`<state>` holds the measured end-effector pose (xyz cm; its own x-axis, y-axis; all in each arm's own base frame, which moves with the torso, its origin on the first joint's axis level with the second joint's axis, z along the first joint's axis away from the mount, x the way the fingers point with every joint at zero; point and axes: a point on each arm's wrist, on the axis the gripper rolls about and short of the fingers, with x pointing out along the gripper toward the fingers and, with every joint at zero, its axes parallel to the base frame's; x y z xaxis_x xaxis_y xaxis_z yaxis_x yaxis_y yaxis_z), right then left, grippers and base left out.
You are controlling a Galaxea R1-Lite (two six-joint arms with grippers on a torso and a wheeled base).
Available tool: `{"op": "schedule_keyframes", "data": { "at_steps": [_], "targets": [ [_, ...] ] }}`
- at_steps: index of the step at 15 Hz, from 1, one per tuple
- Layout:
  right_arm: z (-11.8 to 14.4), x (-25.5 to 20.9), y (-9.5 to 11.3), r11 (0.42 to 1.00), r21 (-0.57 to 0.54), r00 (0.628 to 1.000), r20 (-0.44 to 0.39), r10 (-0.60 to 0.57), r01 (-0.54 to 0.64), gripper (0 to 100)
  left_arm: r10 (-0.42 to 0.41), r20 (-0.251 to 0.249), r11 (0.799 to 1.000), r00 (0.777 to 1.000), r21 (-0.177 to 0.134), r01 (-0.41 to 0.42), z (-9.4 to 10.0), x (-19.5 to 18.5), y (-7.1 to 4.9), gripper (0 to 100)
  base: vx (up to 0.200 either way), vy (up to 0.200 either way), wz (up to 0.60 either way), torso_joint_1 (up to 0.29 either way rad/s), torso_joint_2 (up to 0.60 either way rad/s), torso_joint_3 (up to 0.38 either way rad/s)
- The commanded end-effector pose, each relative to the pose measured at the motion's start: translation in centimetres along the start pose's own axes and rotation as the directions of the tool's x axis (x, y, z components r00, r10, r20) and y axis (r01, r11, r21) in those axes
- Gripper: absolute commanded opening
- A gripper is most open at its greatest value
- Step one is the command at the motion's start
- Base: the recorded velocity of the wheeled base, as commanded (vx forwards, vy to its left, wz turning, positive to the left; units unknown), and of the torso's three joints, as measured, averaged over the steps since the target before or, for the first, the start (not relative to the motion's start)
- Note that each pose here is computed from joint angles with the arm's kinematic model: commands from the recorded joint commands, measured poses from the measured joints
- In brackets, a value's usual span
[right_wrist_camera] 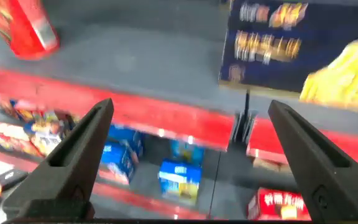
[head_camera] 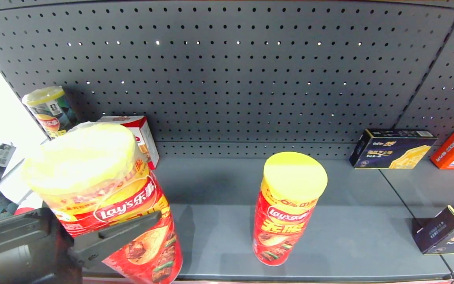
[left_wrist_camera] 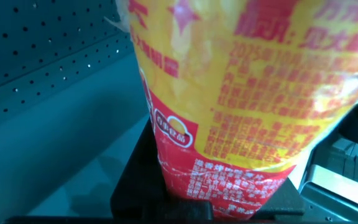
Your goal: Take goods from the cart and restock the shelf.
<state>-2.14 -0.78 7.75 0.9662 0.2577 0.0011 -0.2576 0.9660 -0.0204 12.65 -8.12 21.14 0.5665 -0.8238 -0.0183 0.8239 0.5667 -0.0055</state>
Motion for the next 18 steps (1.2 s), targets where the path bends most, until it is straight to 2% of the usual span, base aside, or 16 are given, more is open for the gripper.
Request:
{"op": "schedule_keyframes", "data": {
  "at_steps": [1,5,8,11,14,15,17,18],
  "targets": [
    [-0.2,0.0,0.0,1.0,0.001,1.0,0.0,0.0,0.0,100,0.002,0.018,1.0,1.0,0.01,-0.002,0.4,-0.1,0.0,0,0.0,0.0,0.0,0.0,0.0,0.0],
    [-0.2,0.0,0.0,1.0,0.0,1.0,-0.001,0.0,0.0,100,-0.003,0.002,1.0,1.0,0.005,0.003,0.0,-0.2,-0.1,0,0.0,0.0,0.0,0.0,0.0,0.0],
    [-0.2,0.0,0.0,1.0,0.001,1.0,0.0,0.0,0.0,100,-0.047,0.008,0.999,0.999,0.008,0.047,0.2,0.1,-0.7,0,0.0,0.0,0.0,0.0,0.0,0.0],
    [-0.2,0.0,0.0,1.0,0.0,1.0,-0.001,0.0,0.0,100,-0.056,-0.007,0.998,0.998,-0.001,0.056,0.5,0.3,-0.8,0,0.0,0.0,0.0,0.0,0.0,0.0],
    [-0.2,0.0,0.0,1.0,0.0,1.0,-0.001,0.0,0.0,100,-0.027,-0.015,1.0,1.0,-0.004,0.027,3.1,1.0,-0.2,0,0.0,0.0,0.0,0.0,0.0,0.0],
    [-0.2,0.0,0.0,1.0,0.0,1.0,-0.001,0.0,0.0,100,0.017,-0.039,1.0,0.999,-0.014,-0.017,4.3,1.4,0.3,0,0.0,0.0,0.0,0.0,0.0,0.0],
    [-0.2,0.0,0.0,1.0,0.0,1.0,-0.001,0.0,0.0,100,0.007,-0.055,1.0,0.998,-0.001,-0.007,5.3,2.1,0.3,0,0.0,0.0,0.0,0.0,0.0,0.0],
    [-0.2,0.0,0.0,1.0,0.0,1.0,-0.001,0.0,0.0,100,-0.048,-0.065,0.999,0.997,-0.006,0.048,5.1,2.4,-0.2,0,0.0,0.0,0.0,0.0,0.0,0.0]
  ]
}}
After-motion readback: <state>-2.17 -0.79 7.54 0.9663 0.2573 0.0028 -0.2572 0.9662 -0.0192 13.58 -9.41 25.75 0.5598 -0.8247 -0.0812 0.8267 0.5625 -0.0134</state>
